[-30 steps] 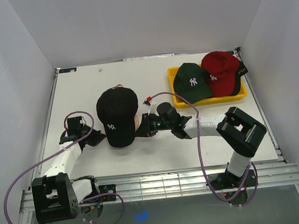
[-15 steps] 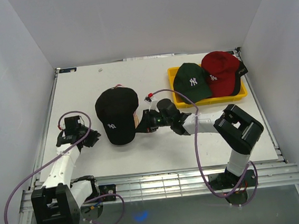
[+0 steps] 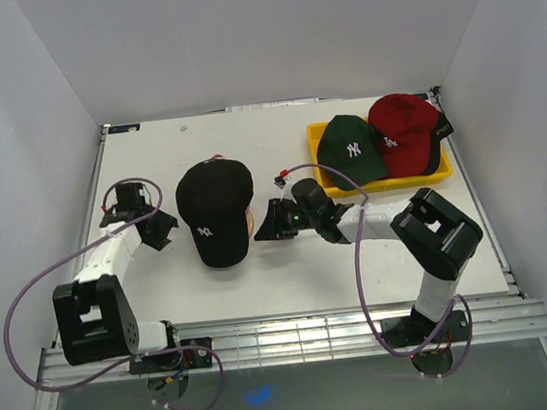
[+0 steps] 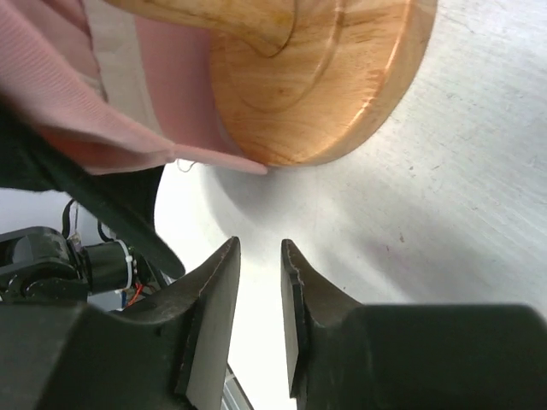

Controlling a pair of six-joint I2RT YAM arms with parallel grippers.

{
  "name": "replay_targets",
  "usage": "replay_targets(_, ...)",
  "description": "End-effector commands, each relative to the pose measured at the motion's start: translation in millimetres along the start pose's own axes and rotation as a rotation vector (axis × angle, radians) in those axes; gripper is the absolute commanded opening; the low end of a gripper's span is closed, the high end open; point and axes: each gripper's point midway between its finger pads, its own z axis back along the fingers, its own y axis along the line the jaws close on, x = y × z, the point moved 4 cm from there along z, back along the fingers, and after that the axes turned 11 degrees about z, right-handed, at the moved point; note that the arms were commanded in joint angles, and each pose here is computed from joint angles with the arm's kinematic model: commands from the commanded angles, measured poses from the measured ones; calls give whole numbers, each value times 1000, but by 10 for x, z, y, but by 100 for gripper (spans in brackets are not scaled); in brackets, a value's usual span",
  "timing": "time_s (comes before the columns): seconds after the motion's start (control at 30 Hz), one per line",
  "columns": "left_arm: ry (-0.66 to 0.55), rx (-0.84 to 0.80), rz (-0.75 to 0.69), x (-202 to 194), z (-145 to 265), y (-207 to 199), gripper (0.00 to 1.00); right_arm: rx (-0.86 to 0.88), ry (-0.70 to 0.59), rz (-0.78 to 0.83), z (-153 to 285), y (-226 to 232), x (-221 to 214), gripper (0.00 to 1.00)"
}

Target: Stack the hats

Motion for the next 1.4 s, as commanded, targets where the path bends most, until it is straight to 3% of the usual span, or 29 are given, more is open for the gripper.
replay_targets(0.0,25,-22,-10,141,-146,-225,55,-34,11,-12,-48,-23,91,32)
replay_targets(0.17,96,-39,-51,149,-325,-413,39,-79,66,-42,-128,-110,19,23)
replay_targets(0.37,198,-64,-90,20,-551,-459,29,-121,99,-75,-300,-241,-1,18)
replay_targets(0.77,280,-89,-132,-428,-538,-194,24,-175,109,-91,-625,-434,236,17)
replay_targets(1.2,234,-128,-93,-514,-193,54,22,-209,90,-69,-754,-632,653,17)
replay_targets(1.37,199,-102,-102,-485,-110,133,23,-216,53,-50,-611,-626,871,24)
